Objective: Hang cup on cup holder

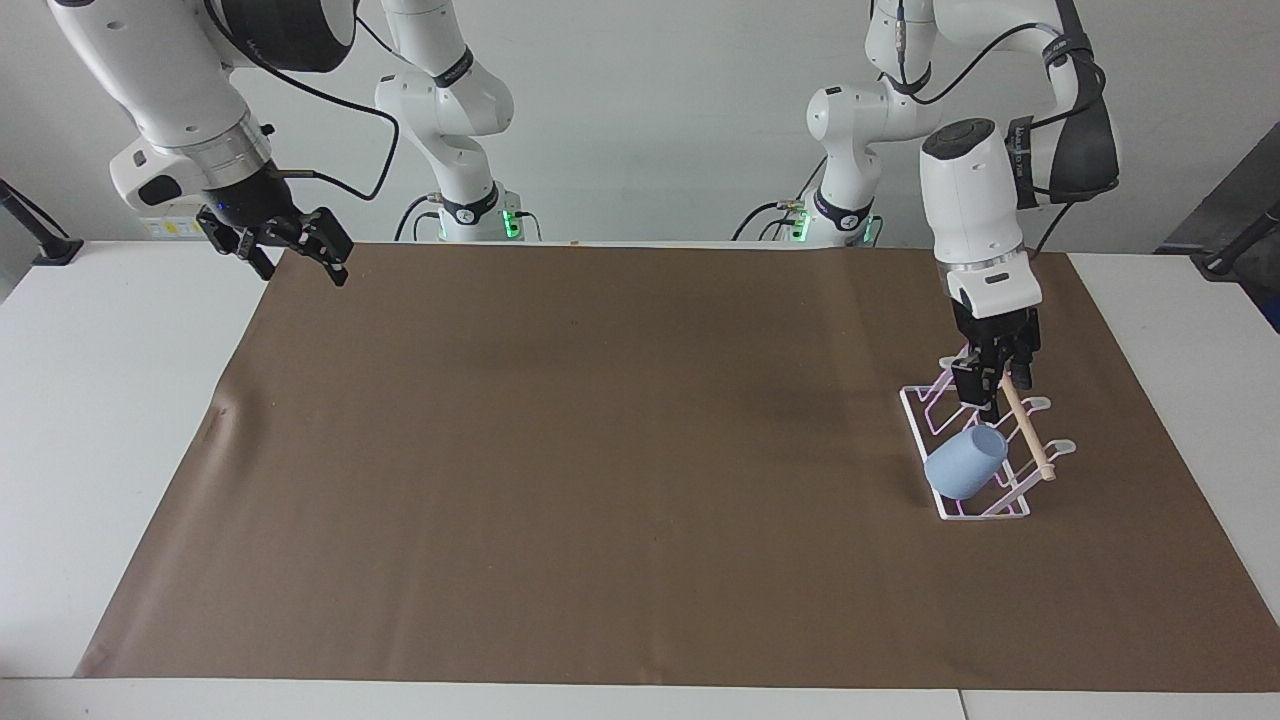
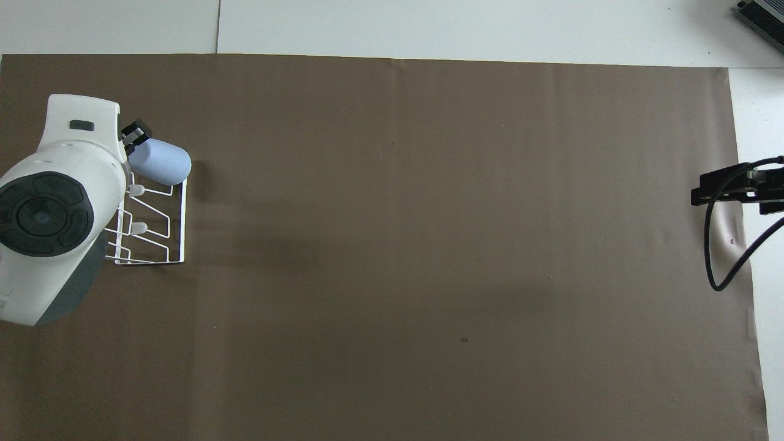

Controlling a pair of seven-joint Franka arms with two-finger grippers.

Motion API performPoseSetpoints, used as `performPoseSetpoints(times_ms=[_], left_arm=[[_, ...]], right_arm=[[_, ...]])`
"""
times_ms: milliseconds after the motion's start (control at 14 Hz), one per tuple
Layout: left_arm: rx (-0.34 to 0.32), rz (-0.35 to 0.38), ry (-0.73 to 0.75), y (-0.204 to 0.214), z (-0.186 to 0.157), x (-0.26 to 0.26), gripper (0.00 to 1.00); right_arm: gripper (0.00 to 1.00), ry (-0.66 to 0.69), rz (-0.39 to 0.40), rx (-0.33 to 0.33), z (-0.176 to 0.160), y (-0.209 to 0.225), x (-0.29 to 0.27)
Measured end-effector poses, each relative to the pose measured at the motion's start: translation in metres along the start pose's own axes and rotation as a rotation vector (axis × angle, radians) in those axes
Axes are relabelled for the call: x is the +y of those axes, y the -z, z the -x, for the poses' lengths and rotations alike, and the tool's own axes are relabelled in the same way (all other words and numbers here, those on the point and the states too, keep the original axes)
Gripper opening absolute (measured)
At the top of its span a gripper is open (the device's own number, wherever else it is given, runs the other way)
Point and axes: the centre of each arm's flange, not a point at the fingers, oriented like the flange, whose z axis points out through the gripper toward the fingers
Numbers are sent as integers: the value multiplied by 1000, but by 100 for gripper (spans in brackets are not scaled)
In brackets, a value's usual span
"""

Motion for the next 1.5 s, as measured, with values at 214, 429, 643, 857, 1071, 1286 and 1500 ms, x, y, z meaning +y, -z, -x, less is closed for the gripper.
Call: performPoseSetpoints(times_ms=[214, 429, 643, 857, 1071, 1286, 1500], left_arm=[[-65, -2, -40, 35, -19, 1, 80], [-144, 30, -116, 57, -37, -1, 80], [-227, 57, -229, 64, -52, -13, 82], [-319, 99, -309, 66, -68, -32, 83], [-402, 158, -423, 70, -90, -60, 85], [-447, 182, -553, 88, -102, -66, 93], [-486, 184, -621, 101, -108, -63, 95]], right_arm=[[100, -13, 0, 0, 0, 0, 0], [100, -49, 0, -1, 0, 0, 0], [100, -66, -1, 9, 4, 6, 0], [100, -66, -2, 17, 8, 11, 0], [100, -66, -2, 15, 8, 10, 1], [100, -66, -2, 13, 8, 10, 1], [100, -66, -2, 13, 8, 10, 1]])
